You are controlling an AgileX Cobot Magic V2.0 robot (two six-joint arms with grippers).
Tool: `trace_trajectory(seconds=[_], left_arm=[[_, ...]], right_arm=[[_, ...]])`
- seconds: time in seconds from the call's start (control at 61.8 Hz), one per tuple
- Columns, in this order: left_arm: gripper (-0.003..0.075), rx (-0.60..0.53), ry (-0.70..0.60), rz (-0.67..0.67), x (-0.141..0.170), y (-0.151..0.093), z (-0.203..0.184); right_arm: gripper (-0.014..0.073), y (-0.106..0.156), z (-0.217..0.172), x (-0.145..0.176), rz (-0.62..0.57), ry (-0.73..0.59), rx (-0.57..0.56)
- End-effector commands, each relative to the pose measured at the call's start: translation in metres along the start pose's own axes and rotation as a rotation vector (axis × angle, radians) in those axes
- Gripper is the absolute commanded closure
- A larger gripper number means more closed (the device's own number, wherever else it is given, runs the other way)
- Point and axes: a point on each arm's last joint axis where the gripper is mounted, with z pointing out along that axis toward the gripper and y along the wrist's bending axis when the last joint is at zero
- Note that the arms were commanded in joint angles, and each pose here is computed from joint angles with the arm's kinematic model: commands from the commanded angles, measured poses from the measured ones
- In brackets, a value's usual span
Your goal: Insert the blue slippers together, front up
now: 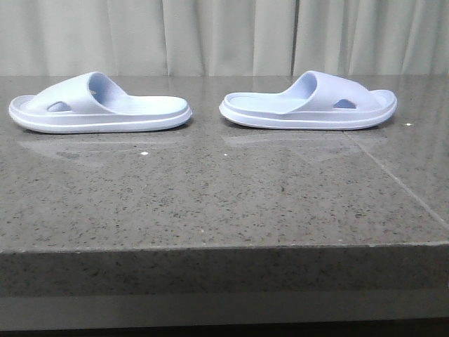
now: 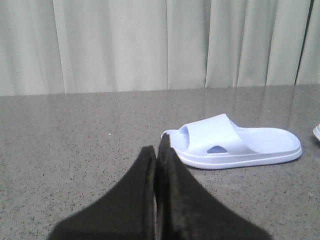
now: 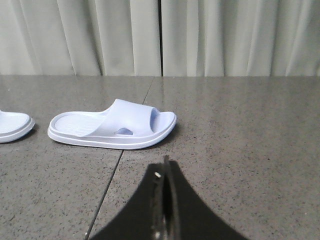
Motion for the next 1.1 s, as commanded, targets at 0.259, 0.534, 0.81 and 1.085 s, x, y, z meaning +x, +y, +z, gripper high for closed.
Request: trace_trajectory(seconds=[0.259, 0.534, 0.81, 1.085], left_arm=[[0.0738, 0.011, -0.032, -0.035, -0.035, 0.000, 0.015], [0.0325, 0.013, -0.032, -0.042, -0.035, 0.000, 0.015], [0.0090, 0.019, -0.033, -0.063, -0.035, 0.000, 0.015], [0.0095, 0.019, -0.033, -0.063, -0.035, 0.000, 0.015]], right_arm=[[0.0692, 0.003, 0.012, -0.044, -0.017, 0.024, 0.013], [0.0334, 0.003, 0.012, -0.044, -0.017, 0.024, 0.013], [0.0069, 0.003, 0.012, -0.044, -0.017, 0.024, 0.013], [0.0069, 0.003, 0.012, -0.044, -0.017, 0.024, 0.013]])
